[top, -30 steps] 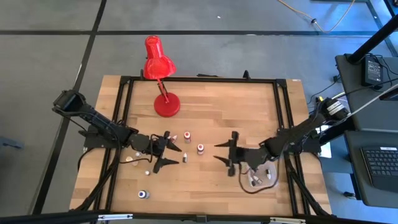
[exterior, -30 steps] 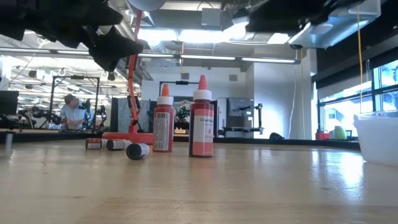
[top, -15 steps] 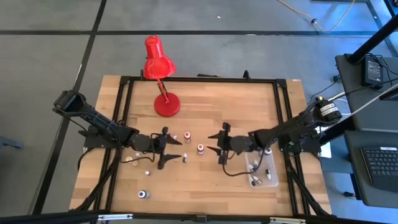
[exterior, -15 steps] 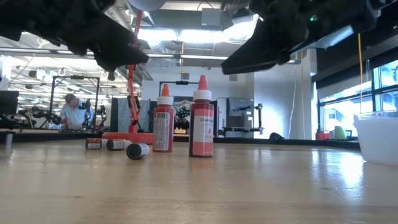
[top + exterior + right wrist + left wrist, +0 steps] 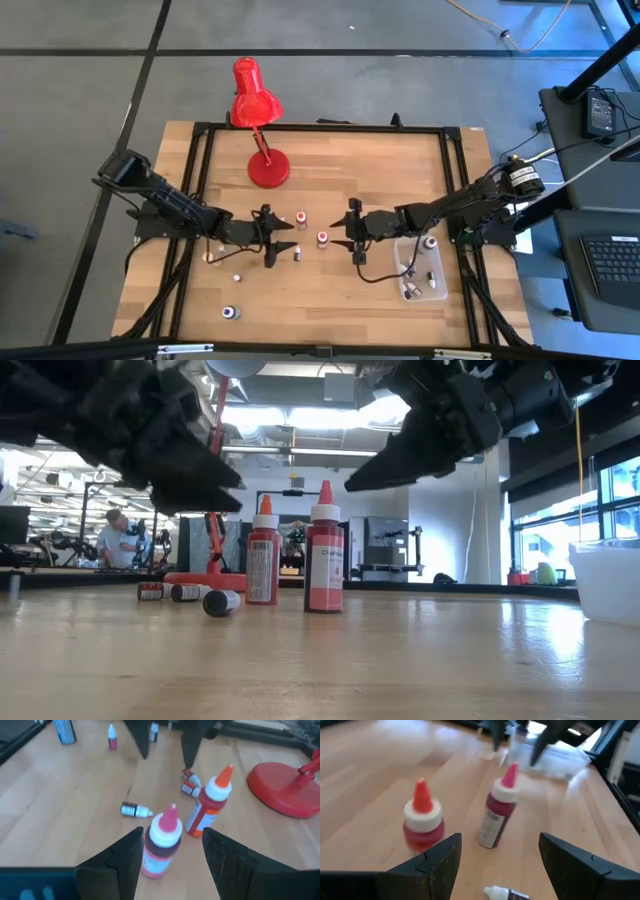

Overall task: Pick & Place food coloring
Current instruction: Put the big pink bottle into the transparent container

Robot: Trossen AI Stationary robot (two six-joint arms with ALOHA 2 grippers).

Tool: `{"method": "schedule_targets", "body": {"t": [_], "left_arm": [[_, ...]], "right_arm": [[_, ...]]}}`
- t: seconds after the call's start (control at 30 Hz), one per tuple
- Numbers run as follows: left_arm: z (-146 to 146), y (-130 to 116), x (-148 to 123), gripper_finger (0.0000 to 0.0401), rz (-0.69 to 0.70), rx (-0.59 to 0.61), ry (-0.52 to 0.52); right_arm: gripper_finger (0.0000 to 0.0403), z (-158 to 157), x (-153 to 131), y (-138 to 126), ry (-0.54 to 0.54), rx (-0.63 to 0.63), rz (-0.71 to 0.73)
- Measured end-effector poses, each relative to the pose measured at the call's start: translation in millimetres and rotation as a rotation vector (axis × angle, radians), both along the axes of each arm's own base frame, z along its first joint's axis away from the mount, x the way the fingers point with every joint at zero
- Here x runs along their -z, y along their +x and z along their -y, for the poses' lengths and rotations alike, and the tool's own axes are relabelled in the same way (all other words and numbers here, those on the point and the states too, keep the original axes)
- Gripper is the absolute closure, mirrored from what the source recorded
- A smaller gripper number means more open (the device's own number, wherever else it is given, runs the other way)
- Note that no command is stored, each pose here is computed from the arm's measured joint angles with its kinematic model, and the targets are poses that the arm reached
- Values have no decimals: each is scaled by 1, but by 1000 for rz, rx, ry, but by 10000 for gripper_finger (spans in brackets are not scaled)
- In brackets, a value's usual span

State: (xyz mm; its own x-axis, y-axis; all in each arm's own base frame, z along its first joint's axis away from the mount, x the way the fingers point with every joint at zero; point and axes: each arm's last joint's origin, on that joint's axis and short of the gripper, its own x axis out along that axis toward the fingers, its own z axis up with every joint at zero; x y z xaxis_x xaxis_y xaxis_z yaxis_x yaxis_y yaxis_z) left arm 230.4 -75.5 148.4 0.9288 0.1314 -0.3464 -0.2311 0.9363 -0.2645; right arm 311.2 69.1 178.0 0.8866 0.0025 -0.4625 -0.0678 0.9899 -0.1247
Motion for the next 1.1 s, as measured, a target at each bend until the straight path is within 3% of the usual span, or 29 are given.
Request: {"method": "schedule_targets", "body": {"t": [0.17,0.3,0.53,0.77,1.1], "left_arm": [[-2,8,14,142,-26,30,-70],[0,14,23,142,-56,121,-24],[6,40,14,142,-26,152,102],[11,58,15,142,-28,162,113],[6,60,18,142,-52,147,110]], "right_arm": [[197,-1,11,5,18,9,-2],[197,0,16,8,1,5,2],[197,3,18,14,32,-27,8],[197,2,19,20,27,-42,6],[219,3,19,20,31,-37,1]]}}
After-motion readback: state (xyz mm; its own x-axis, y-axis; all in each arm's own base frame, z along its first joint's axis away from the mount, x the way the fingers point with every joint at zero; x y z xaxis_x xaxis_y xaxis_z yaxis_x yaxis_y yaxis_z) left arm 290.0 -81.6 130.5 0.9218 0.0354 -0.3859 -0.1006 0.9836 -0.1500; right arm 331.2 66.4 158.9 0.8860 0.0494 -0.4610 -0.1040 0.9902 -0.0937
